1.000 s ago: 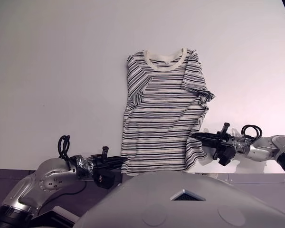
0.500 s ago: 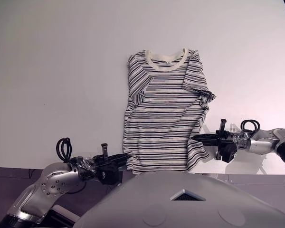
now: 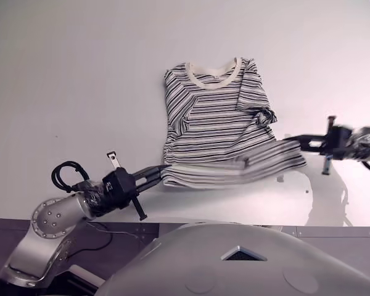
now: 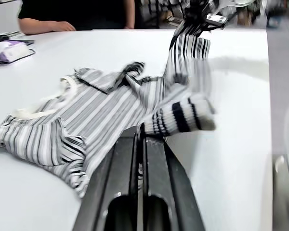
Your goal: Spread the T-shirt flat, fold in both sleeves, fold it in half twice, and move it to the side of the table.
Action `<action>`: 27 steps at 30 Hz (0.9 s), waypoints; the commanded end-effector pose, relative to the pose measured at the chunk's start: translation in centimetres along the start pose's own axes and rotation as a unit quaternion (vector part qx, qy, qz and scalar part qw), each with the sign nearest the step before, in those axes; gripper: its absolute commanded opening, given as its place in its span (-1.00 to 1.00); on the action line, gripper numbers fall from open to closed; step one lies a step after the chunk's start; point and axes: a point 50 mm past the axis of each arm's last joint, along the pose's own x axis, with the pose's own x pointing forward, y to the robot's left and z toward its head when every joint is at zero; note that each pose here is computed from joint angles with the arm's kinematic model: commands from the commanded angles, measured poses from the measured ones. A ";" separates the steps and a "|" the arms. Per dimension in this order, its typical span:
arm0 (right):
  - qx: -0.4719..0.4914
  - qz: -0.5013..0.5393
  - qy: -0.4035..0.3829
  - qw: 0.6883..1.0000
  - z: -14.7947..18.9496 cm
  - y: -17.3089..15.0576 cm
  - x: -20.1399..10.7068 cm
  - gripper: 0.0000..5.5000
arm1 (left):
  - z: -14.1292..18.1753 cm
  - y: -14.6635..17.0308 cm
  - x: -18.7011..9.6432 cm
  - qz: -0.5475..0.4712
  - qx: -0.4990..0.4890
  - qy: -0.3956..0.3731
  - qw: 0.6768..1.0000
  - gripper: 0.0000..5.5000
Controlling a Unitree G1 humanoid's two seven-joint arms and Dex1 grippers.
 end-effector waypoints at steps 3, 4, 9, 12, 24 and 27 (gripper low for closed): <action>0.138 0.137 -0.092 0.977 12.9 0.5 -0.3 -0.96 | 3.1 2.0 0.6 0.043 -0.060 -0.058 0.996 -0.96; 0.149 0.131 -0.104 0.975 13.1 0.3 0.0 -0.96 | 3.3 2.7 0.8 0.054 -0.064 -0.065 0.994 -0.96; 0.166 0.053 -0.106 0.979 11.9 -2.0 1.6 -0.96 | 4.1 6.5 2.3 0.107 -0.096 -0.092 0.985 -0.96; 0.164 0.019 -0.079 0.983 10.5 -3.1 1.6 -0.96 | 4.0 6.9 2.9 0.110 -0.101 -0.088 0.985 -0.96; 0.181 0.035 -0.048 0.982 8.6 -2.6 -0.4 -0.96 | 4.4 5.9 3.5 0.094 -0.101 -0.101 0.985 -0.96; 0.184 -0.027 -0.006 0.983 6.5 -3.7 -0.7 -0.96 | 3.6 7.2 5.1 0.088 -0.116 -0.087 0.986 -0.96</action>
